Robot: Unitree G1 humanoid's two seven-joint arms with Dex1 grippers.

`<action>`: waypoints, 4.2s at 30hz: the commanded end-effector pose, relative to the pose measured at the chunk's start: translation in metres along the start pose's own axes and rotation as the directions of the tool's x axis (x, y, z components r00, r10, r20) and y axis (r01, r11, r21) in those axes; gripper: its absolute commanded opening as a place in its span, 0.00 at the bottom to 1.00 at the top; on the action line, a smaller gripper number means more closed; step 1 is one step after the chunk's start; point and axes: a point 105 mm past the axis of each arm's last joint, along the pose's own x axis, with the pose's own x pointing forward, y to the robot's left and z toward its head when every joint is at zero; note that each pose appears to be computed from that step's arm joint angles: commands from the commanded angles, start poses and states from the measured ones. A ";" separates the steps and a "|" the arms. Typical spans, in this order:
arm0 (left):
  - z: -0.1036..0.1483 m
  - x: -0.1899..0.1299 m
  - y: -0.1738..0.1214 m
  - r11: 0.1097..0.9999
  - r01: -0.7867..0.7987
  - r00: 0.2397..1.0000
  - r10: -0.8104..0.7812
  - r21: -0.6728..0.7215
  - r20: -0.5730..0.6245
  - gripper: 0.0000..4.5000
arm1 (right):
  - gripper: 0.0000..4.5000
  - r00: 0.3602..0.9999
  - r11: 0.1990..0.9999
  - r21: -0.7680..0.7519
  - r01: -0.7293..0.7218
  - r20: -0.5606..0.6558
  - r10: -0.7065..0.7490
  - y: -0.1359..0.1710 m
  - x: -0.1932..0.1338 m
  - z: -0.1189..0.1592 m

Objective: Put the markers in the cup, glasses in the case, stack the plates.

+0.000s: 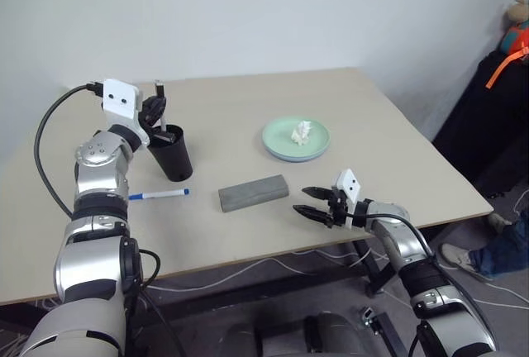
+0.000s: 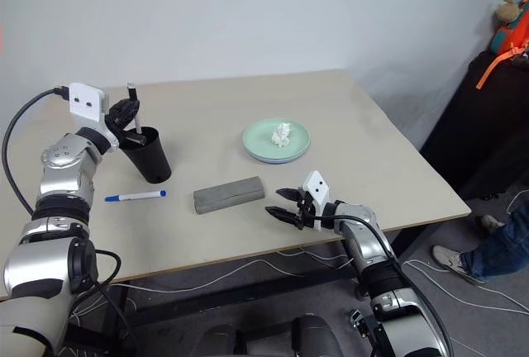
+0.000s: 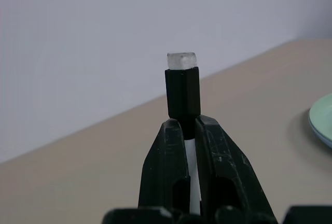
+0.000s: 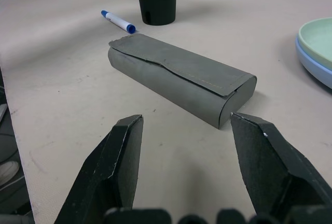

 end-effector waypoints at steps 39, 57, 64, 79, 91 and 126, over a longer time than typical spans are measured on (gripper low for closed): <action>-0.023 -0.075 -0.016 0.568 0.822 0.436 -0.595 0.030 -0.676 1.00 | 0.65 0.999 0.998 -0.053 -0.014 0.032 0.016 -0.004 0.006 0.017; -0.064 -0.059 -0.026 0.587 0.809 0.368 -0.443 0.046 -0.818 1.00 | 0.65 0.999 0.998 -0.050 0.026 0.024 -0.025 -0.008 -0.005 0.015; -0.074 -0.061 -0.032 0.617 0.786 0.324 -0.447 -0.026 -0.834 1.00 | 0.65 0.999 0.998 -0.048 0.034 0.021 -0.033 -0.007 -0.007 0.013; -0.074 -0.080 -0.042 0.547 0.809 0.159 -0.555 -0.214 -0.816 1.00 | 0.65 0.998 0.998 -0.043 0.053 0.016 -0.053 -0.006 -0.012 0.012; -0.086 -0.099 -0.023 0.517 0.836 0.093 -0.463 -0.183 -0.881 1.00 | 0.65 0.999 0.998 -0.046 0.033 0.021 -0.032 -0.007 -0.003 0.016; 0.064 -0.012 -0.065 0.671 0.741 0.672 -0.741 0.019 -0.017 0.02 | 0.65 1.000 0.999 -0.039 0.027 0.009 -0.026 -0.004 -0.005 0.011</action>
